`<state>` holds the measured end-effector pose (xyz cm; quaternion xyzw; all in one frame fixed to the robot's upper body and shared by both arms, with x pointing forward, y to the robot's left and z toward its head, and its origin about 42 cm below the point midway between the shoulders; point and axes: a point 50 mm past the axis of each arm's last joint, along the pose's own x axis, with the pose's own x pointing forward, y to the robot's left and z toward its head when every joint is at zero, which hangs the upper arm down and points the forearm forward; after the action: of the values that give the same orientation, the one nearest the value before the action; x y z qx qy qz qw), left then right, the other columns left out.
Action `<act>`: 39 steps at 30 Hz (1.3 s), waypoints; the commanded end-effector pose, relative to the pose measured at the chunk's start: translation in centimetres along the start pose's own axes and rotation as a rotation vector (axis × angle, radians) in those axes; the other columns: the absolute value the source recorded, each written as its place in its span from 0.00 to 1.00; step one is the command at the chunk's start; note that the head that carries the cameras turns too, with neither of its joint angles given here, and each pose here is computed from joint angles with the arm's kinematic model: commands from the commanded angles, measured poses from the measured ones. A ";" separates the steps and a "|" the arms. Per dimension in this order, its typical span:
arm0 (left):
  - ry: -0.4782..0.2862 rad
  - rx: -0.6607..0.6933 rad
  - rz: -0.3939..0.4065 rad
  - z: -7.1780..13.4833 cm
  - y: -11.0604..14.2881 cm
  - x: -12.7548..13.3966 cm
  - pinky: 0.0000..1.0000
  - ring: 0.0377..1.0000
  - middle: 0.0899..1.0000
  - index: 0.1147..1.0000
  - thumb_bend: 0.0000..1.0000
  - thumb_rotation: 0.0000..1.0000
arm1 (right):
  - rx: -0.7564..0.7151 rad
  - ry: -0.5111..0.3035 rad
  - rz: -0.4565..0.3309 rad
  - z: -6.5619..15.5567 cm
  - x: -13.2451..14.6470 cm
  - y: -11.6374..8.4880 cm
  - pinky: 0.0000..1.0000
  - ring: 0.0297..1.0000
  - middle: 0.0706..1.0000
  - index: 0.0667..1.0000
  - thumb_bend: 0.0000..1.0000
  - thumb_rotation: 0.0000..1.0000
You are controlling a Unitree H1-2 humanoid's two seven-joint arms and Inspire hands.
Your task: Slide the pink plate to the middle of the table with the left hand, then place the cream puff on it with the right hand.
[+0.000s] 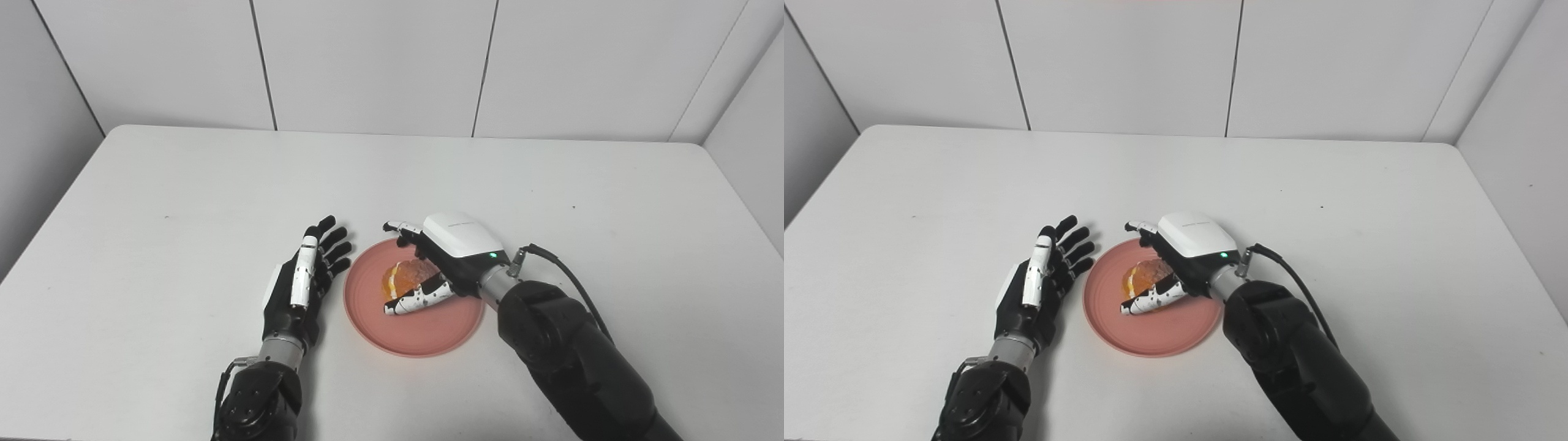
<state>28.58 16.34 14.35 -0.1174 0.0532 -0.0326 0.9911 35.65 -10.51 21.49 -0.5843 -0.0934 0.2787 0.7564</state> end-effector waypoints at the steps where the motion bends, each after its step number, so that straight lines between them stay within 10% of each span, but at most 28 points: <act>1: -0.078 -0.004 -0.022 1.9 -0.8 0.6 0.86 0.86 0.86 0.85 0.45 1.00 | -0.047 -0.063 -0.088 1.3 0.1 -3.2 0.53 0.70 0.80 0.89 0.80 0.54; 24: -0.104 0.013 -0.003 2.4 0.1 0.5 0.88 0.87 0.88 0.85 0.46 1.00 | 0.168 -0.126 -0.437 0.4 -4.9 -11.1 0.67 0.83 0.89 0.95 0.82 0.63; 39: -0.167 0.076 0.005 3.1 0.8 -0.2 0.87 0.87 0.87 0.85 0.47 0.98 | 0.615 -0.030 -0.603 -2.6 -7.8 -6.3 0.73 0.86 0.93 1.00 0.83 0.86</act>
<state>28.48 17.90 15.19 -0.0874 0.0274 -0.0190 0.9956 32.47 -17.83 26.46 -0.2901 -0.1522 0.0893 0.9406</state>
